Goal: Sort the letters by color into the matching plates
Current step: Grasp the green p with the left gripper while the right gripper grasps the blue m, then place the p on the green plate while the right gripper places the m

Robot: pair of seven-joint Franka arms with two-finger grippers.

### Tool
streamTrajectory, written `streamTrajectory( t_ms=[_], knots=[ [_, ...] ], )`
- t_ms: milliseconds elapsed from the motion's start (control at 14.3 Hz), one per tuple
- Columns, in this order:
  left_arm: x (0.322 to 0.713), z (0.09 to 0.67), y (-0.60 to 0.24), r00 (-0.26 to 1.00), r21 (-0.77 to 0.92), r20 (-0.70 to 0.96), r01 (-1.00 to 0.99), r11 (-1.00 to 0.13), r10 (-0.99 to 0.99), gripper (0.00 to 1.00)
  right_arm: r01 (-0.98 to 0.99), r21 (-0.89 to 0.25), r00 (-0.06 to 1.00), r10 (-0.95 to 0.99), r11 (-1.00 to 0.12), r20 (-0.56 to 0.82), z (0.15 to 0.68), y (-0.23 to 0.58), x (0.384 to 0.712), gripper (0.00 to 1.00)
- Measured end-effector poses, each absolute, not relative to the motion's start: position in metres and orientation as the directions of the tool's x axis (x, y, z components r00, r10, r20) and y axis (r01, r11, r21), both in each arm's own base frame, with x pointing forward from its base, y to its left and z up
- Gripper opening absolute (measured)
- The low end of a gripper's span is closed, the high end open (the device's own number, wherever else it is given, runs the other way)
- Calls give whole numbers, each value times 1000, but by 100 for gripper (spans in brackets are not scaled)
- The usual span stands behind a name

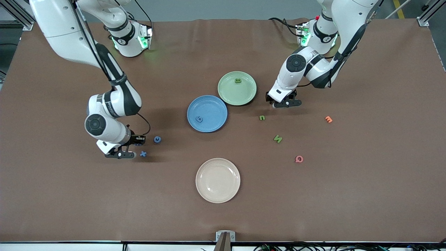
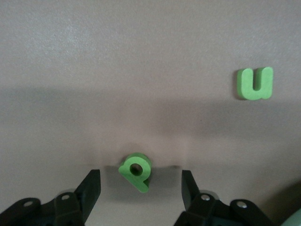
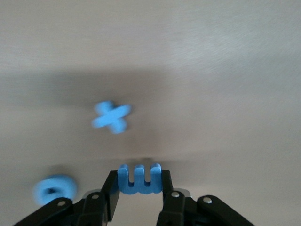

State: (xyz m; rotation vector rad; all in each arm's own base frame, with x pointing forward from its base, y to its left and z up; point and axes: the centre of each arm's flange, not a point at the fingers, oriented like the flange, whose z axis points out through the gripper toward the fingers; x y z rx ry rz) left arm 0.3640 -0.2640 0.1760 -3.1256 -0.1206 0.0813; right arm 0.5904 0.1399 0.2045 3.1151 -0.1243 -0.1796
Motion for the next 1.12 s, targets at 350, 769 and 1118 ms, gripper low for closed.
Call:
streamTrajectory(
  t_ms=[350, 769, 1118],
  knots=[
    [363, 173, -265, 996, 0, -51, 76, -997, 76, 60, -282, 31, 951, -284, -959, -126, 249, 272, 547, 40],
    [364, 172, -264, 995, 7, -51, 81, -997, 81, 40, -465, 28, 875, -464, -885, -137, 260, 394, 471, 40],
    [365, 173, -263, 996, 7, -48, 82, -997, 81, 31, -539, 20, 834, -537, -842, -126, 255, 444, 430, 40]
  ],
)
